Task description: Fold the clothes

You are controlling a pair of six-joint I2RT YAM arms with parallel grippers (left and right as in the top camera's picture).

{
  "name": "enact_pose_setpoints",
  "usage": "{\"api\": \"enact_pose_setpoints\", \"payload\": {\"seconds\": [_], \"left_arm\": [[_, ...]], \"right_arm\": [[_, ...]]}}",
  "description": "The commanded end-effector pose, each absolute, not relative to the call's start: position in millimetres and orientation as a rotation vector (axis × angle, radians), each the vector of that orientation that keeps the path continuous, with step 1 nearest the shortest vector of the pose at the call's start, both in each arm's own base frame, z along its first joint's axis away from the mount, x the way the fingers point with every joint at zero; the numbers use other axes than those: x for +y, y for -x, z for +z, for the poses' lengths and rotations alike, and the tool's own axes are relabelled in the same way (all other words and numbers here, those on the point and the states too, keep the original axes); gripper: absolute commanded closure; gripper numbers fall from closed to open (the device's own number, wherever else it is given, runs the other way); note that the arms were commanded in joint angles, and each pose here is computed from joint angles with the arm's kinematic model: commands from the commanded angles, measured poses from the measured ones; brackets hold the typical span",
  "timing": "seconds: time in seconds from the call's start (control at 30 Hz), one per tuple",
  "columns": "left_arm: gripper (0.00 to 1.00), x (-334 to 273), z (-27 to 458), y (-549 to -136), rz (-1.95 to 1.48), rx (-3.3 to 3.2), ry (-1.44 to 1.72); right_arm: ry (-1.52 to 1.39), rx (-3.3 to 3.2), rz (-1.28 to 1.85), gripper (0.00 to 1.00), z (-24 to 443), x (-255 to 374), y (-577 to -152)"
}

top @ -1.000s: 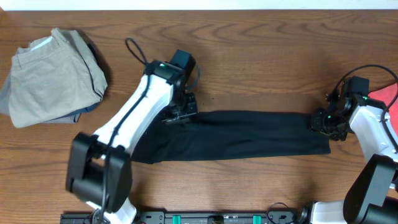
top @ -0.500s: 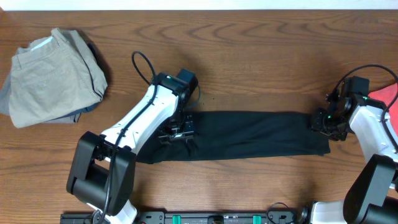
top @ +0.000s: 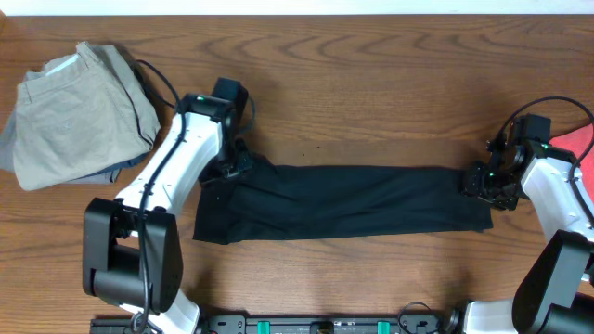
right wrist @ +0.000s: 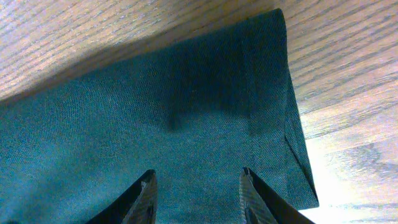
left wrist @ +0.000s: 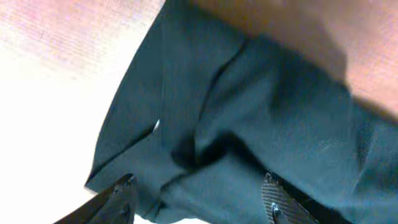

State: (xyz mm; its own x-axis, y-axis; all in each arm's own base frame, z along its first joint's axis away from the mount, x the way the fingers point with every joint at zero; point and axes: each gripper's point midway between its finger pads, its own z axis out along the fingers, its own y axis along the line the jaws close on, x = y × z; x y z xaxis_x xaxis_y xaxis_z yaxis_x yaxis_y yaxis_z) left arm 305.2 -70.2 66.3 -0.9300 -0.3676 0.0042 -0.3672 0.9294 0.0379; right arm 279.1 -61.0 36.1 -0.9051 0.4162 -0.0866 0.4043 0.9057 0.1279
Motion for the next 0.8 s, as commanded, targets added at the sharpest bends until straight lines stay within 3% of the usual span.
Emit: {"api": "enact_pose_setpoints", "payload": {"seconds": [0.0,0.13,0.3,0.47,0.77], "left_arm": [[0.34,-72.2,53.1,-293.2,-0.049,-3.024,-0.562],[0.36,-70.6,40.0,-281.2,-0.060,-2.989,-0.557],[0.48,-71.4,20.2,-268.0,-0.040,-2.966,-0.546],[0.74,-71.8,2.7,-269.1,-0.012,-3.004,-0.532],[0.74,-53.5,-0.7,-276.7,-0.103,-3.043,-0.580]], "right_arm": [[-0.622,2.988,0.134,0.59,33.2,-62.2,-273.0],[-0.647,3.035,0.002,0.51,31.9,-74.1,-259.0],[-0.671,3.047,-0.015,0.43,31.7,-76.8,-254.0],[-0.685,3.046,-0.089,0.42,31.7,-86.4,-251.1],[-0.742,3.066,-0.122,0.47,21.8,-86.6,-238.0]]}}
